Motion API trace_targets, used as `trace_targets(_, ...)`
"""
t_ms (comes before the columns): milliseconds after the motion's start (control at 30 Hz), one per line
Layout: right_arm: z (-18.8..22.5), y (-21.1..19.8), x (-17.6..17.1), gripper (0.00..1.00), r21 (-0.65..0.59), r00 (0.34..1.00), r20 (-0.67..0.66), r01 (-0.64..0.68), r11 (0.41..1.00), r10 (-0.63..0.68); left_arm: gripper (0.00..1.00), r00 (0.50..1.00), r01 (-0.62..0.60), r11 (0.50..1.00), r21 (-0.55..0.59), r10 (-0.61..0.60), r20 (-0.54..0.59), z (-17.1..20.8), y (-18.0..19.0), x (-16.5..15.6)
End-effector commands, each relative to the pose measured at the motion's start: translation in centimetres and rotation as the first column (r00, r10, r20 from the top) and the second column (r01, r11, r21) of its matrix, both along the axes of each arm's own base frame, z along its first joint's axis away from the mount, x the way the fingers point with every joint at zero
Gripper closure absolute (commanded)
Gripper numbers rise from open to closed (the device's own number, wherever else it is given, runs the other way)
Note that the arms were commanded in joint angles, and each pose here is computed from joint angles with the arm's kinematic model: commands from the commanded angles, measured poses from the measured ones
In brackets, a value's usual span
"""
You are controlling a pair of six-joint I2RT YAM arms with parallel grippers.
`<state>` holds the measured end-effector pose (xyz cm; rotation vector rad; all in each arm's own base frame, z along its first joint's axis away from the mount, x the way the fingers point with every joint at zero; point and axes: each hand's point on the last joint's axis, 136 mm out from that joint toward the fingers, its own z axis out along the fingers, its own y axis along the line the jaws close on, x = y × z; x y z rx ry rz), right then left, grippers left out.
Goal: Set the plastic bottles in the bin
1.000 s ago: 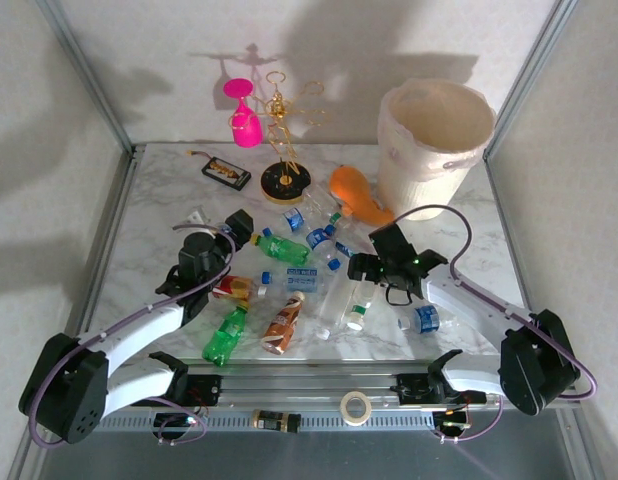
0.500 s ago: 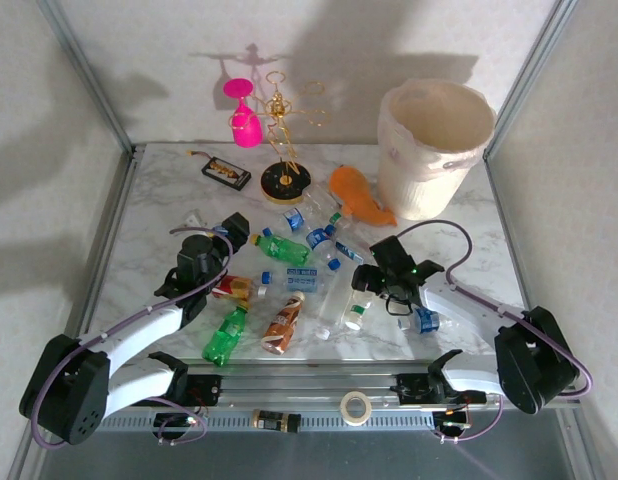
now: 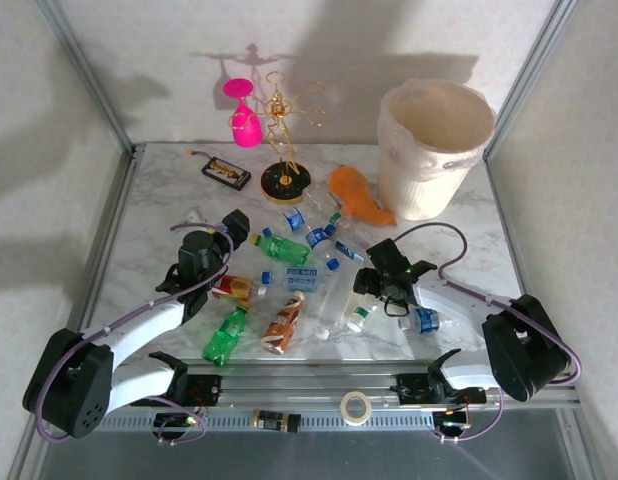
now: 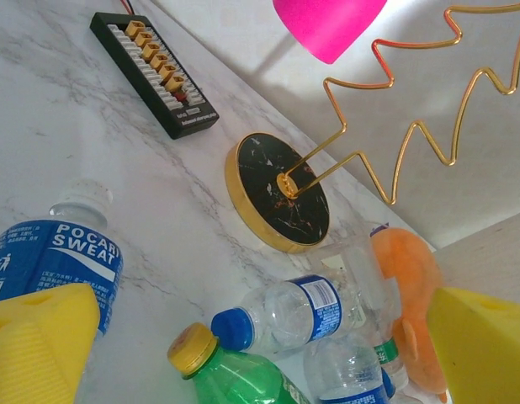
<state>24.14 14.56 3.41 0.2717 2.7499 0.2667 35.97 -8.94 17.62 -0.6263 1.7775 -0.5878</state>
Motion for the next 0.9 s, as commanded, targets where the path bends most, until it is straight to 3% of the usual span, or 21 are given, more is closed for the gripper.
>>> trace_targets(0, -1.3, -0.6, -0.5, 0.16, -0.031, 1.000, -0.014, 0.022, 0.999, -0.022, 0.00, 1.000, 0.001, 1.000, -0.009, -0.001, 0.022, 1.1, 0.0, 0.4)
trace_targets(233, -2.6, -0.5, -0.5, 0.19, -0.040, 0.999, -0.034, 0.023, 0.999, -0.025, 0.00, 0.999, -0.032, 0.999, 0.013, 0.031, 0.019, 1.2, 0.9, 0.0)
trace_targets(667, -1.0, -0.1, 0.6, 0.51, 0.005, 0.999, 0.026, 0.030, 1.000, -0.030, 0.01, 0.999, -0.052, 0.999, 0.010, 0.052, 0.016, 1.0, 1.4, -0.2)
trace_targets(867, 0.1, 0.2, 1.0, 0.59, 0.033, 0.998, 0.052, 0.030, 0.999, -0.032, 0.00, 0.998, -0.056, 0.998, 0.003, 0.056, 0.016, 0.7, 1.6, -0.3)
